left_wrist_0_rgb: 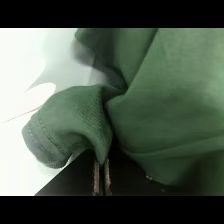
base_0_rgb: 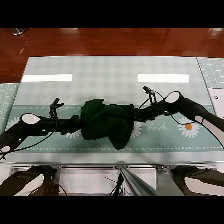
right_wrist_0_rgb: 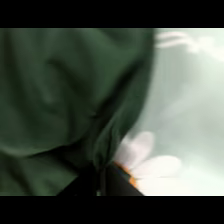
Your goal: Fold the shirts.
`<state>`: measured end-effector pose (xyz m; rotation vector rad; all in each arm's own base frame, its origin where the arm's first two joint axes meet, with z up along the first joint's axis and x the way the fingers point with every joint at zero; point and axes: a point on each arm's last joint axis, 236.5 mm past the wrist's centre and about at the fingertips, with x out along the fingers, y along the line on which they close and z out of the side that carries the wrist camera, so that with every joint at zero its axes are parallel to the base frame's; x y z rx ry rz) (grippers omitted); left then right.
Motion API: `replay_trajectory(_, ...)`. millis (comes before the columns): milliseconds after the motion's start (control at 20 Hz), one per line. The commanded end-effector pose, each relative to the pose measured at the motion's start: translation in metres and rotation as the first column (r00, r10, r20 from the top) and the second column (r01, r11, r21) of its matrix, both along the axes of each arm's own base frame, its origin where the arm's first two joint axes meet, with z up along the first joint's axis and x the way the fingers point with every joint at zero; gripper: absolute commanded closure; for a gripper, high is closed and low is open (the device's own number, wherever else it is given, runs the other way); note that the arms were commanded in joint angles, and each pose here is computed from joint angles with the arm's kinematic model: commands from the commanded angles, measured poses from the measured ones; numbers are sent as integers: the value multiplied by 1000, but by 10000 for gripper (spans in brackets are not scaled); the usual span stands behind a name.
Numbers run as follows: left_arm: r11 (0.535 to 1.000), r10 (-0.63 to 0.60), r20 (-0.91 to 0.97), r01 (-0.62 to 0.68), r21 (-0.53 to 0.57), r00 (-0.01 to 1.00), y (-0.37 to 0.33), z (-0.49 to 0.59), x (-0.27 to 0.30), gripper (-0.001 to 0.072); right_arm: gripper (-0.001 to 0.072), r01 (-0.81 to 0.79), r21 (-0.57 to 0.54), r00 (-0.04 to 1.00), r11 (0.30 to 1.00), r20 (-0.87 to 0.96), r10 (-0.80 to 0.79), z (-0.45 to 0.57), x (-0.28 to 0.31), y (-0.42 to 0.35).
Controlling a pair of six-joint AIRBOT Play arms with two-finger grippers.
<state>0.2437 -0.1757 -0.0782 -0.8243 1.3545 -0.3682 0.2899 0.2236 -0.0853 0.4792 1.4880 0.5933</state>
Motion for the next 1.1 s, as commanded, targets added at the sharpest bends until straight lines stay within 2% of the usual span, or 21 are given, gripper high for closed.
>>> replay_trajectory(0, 1000, -6, 128, 8, -14, 992, -3, 35, 27, 683, 693, -134, -93, 989, 987, 49, 139, 32, 21, -14)
replay_trajectory(100, 998, -45, 475, 57, -12, 879, -8, 135, 83, 684, 693, -99, -221, 971, 970, 194, 143, 97, 74, -45)
replay_trajectory(200, 999, 35, 726, -22, -28, 687, 2, 261, 126, 684, 693, 42, -253, 885, 966, 458, 82, 212, 132, -71)
replay_trajectory(300, 990, 137, 875, -87, -109, 464, 17, 394, 136, 685, 693, 157, -165, 697, 974, 717, 9, 353, 150, -83)
replay_trajectory(350, 989, 143, 918, -80, -121, 371, 21, 444, 128, 685, 693, 189, -120, 584, 975, 811, -13, 416, 139, -87)
replay_trajectory(400, 994, 100, 956, -72, -83, 274, 23, 487, 113, 686, 693, 209, -86, 465, 974, 885, -22, 474, 116, -92)
replay_trajectory(450, 996, 43, 974, -81, -26, 224, 26, 513, 98, 686, 693, 234, -57, 357, 971, 934, -31, 517, 88, -100)
replay_trajectory(600, 969, -81, 971, -211, 130, 227, 54, 551, 54, 686, 693, 312, -44, 158, 949, 987, -6, 579, -1, -130)
replay_trajectory(750, 899, -130, 968, -387, 206, 215, 96, 573, 3, 685, 693, 416, -22, 24, 909, 1000, 14, 605, -80, -166)
replay_trajectory(900, 853, -120, 975, -483, 197, 186, 121, 581, -53, 686, 693, 458, 7, -31, 889, 999, 8, 608, -137, -184)
replay_trajectory(1050, 840, -128, 958, -485, 243, 258, 127, 559, -83, 685, 692, 478, 21, -2, 878, 1000, -23, 596, -163, -192)
